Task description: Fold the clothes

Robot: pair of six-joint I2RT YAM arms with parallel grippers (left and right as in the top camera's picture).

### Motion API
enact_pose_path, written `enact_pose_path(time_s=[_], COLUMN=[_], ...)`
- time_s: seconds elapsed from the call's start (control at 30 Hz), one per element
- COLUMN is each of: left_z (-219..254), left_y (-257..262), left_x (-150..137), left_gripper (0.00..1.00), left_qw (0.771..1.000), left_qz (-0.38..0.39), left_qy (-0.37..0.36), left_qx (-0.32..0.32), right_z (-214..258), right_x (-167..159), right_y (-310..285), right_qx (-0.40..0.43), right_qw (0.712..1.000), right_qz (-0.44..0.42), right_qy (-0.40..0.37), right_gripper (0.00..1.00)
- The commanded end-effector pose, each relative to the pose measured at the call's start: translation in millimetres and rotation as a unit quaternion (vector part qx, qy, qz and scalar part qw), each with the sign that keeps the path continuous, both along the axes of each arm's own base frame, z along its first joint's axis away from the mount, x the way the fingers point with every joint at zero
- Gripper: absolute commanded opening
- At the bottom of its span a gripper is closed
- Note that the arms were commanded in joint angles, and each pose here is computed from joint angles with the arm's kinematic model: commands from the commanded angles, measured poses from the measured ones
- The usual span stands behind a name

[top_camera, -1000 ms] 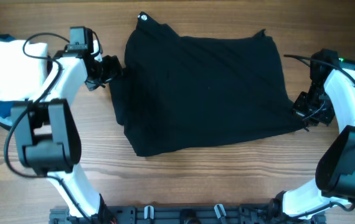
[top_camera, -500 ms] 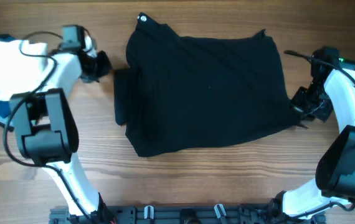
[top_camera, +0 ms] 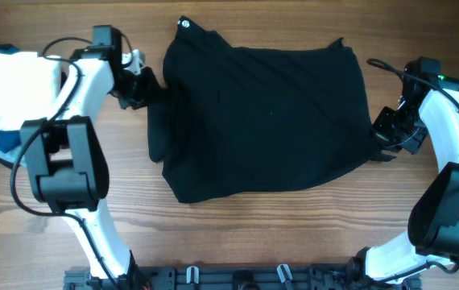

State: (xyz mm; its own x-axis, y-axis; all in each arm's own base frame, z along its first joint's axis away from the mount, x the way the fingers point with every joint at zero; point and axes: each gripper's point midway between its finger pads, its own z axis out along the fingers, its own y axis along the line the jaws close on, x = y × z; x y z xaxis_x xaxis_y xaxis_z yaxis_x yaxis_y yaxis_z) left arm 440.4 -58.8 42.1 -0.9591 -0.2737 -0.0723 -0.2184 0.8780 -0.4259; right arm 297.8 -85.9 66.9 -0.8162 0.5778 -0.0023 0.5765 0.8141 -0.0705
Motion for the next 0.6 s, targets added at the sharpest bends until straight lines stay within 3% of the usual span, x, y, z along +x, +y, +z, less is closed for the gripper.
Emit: enact_pose_path(time_s=[0.0, 0.13, 0.23, 0.3, 0.47, 0.57], left_z=[-9.0, -26.0, -49.7, -60.9, -55.7, -51.8], left_y=[-28.8, -33.1, 1.6, 22.7, 65.8, 86.6], left_x=[-9.4, -24.4, -35.0, -27.0, 19.0, 28.8], left_gripper=[0.15, 0.15, 0.15, 0.13, 0.08, 0.08], left_qw=[0.999, 0.995, 0.987, 0.984, 0.982, 0.980], left_qz=[-0.048, -0.064, -0.048, -0.027, 0.037, 0.063], left_qy=[0.007, 0.036, 0.052, 0.032, -0.053, -0.071], left_qx=[0.014, 0.063, 0.145, 0.173, 0.180, 0.177], right_z=[0.3, 0.3, 0.3, 0.4, 0.1, 0.4], right_x=[0.3, 0.2, -1.0, -1.3, 3.6, 14.4], right_y=[0.9, 0.9, 1.3, 1.4, 7.3, 19.0], right_qx=[0.008, 0.008, 0.009, 0.009, 0.027, 0.057], right_qw=[1.000, 1.000, 1.000, 1.000, 0.999, 0.998], right_qz=[0.002, 0.011, 0.013, 0.013, 0.013, 0.016], right_qy=[-0.003, -0.002, 0.000, 0.001, -0.011, -0.035], right_gripper=[0.04, 0.04, 0.04, 0.04, 0.04, 0.05])
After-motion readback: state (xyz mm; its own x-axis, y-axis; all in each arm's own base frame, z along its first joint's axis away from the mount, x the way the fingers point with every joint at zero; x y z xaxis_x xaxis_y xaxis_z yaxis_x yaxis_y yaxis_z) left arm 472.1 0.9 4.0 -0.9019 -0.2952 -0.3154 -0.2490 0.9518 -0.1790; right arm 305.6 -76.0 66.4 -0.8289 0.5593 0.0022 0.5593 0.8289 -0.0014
